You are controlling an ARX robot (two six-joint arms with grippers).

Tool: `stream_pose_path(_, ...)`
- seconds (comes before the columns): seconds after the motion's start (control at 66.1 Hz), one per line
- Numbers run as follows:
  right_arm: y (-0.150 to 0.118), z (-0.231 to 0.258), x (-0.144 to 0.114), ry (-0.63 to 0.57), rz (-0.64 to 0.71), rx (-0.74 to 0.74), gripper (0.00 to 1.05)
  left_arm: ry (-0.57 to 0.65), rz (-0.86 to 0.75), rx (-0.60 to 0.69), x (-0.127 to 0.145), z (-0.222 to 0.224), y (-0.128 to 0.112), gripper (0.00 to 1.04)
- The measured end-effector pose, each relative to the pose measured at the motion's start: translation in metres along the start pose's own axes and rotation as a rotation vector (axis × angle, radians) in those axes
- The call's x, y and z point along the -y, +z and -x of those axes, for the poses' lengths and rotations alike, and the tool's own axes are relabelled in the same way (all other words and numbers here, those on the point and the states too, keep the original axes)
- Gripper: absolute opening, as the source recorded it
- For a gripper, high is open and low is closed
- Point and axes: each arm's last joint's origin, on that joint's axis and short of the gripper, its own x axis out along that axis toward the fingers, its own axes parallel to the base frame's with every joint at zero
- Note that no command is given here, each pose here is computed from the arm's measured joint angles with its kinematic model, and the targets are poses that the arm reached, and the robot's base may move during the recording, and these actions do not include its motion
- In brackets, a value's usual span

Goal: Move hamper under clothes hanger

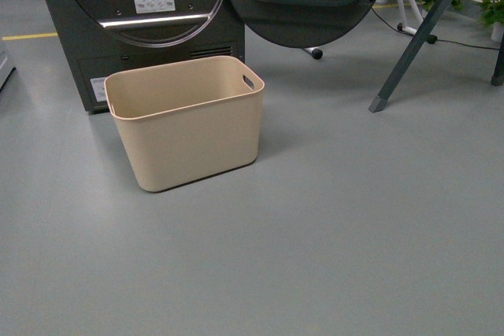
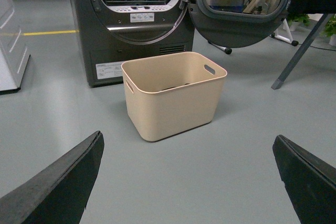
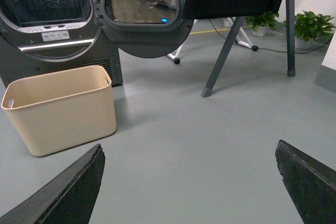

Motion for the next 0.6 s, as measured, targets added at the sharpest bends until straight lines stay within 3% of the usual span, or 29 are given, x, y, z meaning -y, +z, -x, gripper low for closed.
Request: stream_pose_path(0.605,0.0001,0.0,-0.0001,0.004,0.0,0.001,0.97,0.002,0.0,-0.001,-0.0001,0.0,-0.0001,0.98)
